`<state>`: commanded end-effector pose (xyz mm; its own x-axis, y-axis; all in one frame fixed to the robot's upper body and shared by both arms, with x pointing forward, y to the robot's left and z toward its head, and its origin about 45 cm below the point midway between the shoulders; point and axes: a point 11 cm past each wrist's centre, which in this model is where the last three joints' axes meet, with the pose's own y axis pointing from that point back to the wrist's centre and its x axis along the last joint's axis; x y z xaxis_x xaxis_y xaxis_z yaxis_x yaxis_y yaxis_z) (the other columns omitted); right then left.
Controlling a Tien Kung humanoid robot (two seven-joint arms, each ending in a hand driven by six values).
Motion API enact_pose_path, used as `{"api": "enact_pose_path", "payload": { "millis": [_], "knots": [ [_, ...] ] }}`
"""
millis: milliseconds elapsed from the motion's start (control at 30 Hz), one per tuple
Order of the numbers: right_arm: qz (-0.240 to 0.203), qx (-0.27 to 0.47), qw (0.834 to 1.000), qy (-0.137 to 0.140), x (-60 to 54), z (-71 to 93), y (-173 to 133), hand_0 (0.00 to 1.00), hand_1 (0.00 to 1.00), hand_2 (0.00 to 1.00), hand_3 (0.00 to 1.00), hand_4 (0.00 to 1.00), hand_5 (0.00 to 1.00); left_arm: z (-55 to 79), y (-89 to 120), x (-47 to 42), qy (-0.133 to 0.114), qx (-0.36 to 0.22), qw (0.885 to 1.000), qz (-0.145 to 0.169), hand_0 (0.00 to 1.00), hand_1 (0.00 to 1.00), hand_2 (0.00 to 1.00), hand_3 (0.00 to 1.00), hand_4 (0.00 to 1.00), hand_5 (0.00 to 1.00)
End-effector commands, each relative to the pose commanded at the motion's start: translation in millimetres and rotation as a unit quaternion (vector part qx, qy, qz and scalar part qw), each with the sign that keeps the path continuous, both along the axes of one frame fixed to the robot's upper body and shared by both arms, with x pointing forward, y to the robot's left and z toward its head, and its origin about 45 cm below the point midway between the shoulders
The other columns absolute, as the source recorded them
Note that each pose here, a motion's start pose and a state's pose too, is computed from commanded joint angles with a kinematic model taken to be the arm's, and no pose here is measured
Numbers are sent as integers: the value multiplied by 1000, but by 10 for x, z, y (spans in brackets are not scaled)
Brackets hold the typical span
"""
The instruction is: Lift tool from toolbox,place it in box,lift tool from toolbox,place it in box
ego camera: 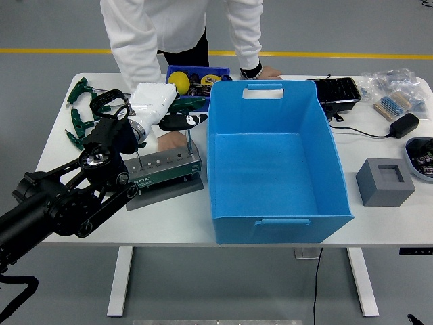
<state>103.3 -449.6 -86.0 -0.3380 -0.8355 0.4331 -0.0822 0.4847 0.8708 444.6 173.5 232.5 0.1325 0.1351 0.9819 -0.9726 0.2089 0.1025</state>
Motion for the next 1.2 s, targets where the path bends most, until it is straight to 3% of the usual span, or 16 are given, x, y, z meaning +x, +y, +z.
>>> {"api": "enact_pose_path", "payload": {
  "millis": [433,733,933,1200],
  "knots": [
    [-1,0,1000,1,-11,-3,1,687,649,708,557,789,719,171,13,22,2,-1,1000,-21,66,2,41,86,710,598],
    [-2,0,1000,1,-16,-2,-5,688,649,706,557,790,719,452,66,73,12,-16,999,-29,64,2,39,84,714,598],
    [-2,0,1000,0,-17,-3,-5,688,649,707,557,789,720,739,72,90,8,-23,999,-37,64,2,36,82,717,604],
    [-2,-1,1000,1,-16,1,-14,688,649,707,556,789,719,1321,43,77,-19,-40,997,-56,62,2,36,81,716,607]
  ]
}}
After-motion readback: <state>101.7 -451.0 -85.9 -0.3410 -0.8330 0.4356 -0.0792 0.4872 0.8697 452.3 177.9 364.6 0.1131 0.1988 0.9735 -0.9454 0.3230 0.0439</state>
